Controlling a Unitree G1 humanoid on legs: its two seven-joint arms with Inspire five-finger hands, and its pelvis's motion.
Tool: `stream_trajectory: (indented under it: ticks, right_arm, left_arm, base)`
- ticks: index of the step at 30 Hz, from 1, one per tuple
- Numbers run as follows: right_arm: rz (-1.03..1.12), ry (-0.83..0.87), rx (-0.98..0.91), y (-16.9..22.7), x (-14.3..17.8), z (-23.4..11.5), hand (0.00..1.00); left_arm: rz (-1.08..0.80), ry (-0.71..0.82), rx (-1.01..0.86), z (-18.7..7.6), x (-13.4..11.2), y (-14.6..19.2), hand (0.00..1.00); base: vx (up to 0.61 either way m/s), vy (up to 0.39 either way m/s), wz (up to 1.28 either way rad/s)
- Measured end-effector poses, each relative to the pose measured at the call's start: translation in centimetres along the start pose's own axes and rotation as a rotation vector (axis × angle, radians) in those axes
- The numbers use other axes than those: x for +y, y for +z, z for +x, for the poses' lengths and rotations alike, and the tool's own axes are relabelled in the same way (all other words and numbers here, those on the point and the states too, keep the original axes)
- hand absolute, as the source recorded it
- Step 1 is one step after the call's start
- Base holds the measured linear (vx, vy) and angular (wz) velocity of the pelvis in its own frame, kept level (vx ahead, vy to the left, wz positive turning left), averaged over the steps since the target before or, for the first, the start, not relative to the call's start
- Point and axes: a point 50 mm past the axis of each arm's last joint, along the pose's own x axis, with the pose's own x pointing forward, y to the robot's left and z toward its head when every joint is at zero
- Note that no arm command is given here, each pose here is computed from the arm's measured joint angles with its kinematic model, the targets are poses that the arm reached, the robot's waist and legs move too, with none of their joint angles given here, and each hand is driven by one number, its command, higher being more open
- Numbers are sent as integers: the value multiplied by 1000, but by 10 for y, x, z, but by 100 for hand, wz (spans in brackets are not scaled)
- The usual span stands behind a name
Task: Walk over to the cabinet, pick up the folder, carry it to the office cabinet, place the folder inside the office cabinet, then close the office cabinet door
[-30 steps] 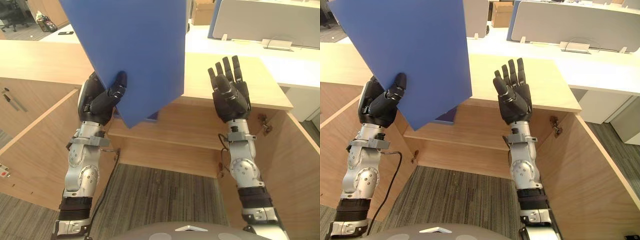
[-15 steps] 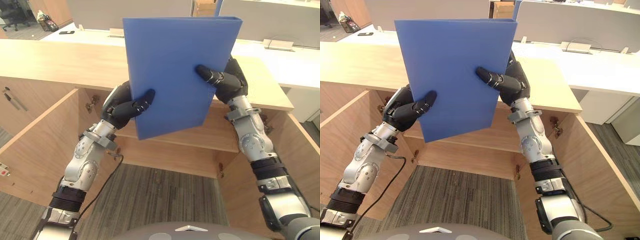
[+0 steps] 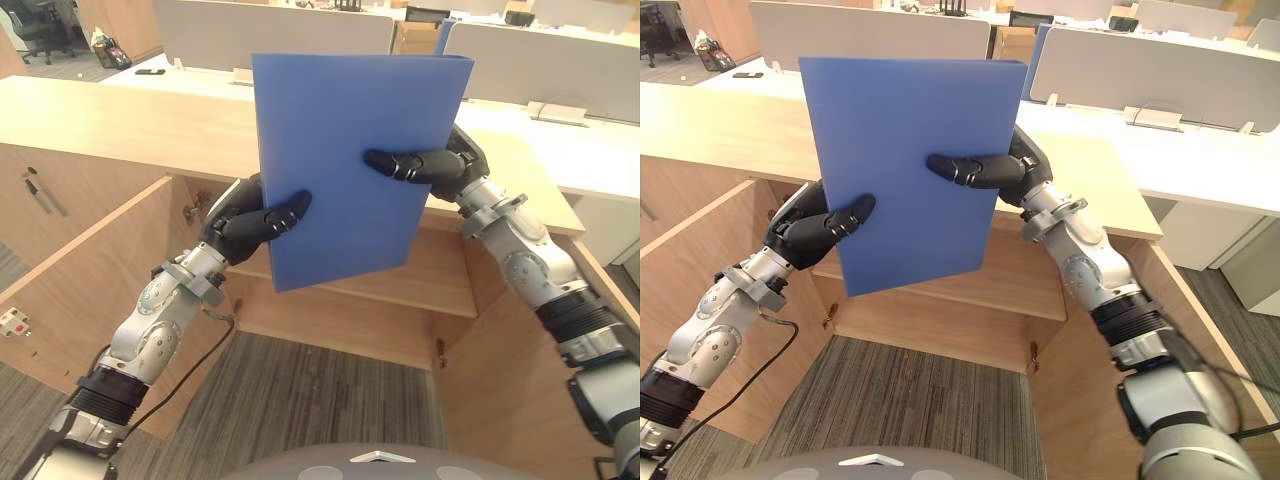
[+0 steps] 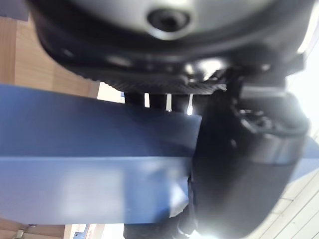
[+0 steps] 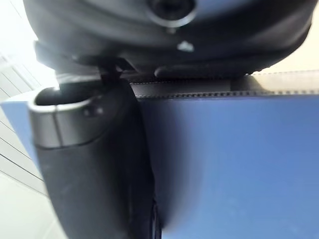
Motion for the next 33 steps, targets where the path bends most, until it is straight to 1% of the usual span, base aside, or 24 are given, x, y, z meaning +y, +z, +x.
stream_trajectory:
  ticks: [3, 7, 8, 10, 11, 13, 17, 19, 20, 22, 25, 27, 29, 30, 33]
  right_arm:
    - [-6, 61, 60, -1, 0, -7, 0]
    - [-71, 177, 145, 6, 16, -18, 0]
    - [-77, 195, 182, 3, 19, -24, 0]
    - [-47, 184, 243, -8, 18, -34, 0]
    - [3, 163, 290, -22, 18, -45, 0]
    - [40, 153, 339, -35, 20, -54, 0]
    - [154, 155, 507, -75, 35, -86, 0]
    - [228, 147, 594, -96, 45, -105, 0]
    - [248, 147, 616, -101, 47, -109, 0]
    - [304, 137, 699, -126, 54, -116, 0]
    - [336, 105, 771, -150, 56, -126, 0]
    - [345, 84, 785, -162, 59, -127, 0]
    - [383, 0, 797, -182, 57, -130, 0]
    - [402, -22, 804, -187, 57, -131, 0]
    - [494, -130, 829, -213, 64, -137, 0]
  left_arm:
    - [11, -18, 55, -4, 0, -4, 0]
    - [73, -50, 176, -13, 4, -7, 0]
    - [96, -72, 230, -17, 4, -10, 100]
    - [105, -97, 277, -20, 3, -13, 100]
    - [130, -133, 323, -23, 2, -17, 100]
    - [129, -172, 384, -30, 2, -23, 100]
    - [70, -239, 526, -63, -6, -50, 100]
    - [6, -242, 582, -81, -14, -66, 100]
    - [-16, -232, 593, -87, -15, -71, 100]
    - [-127, -157, 629, -107, -16, -97, 100]
    - [-211, -71, 664, -121, -20, -124, 100]
    - [-226, 0, 683, -126, -19, -138, 100]
    - [-256, 118, 662, -130, -17, -153, 100]
    - [-265, 145, 659, -131, -17, -158, 100]
    - [-299, 327, 655, -138, -12, -178, 100]
  base:
    - [29, -32, 2]
    - [4, -27, -1]
    - [0, 0, 0]
    - [-3, -34, 0]
    - [-11, -41, -3]
    - [-21, -31, -7]
    - [-19, -46, -11]
    - [-12, -65, -1]
    - [-7, -64, -4]
    - [-13, -67, -1]
    - [-6, -42, 8]
    - [5, -26, 15]
    - [25, -10, 11]
    - [38, -1, 6]
    - [0, 0, 0]
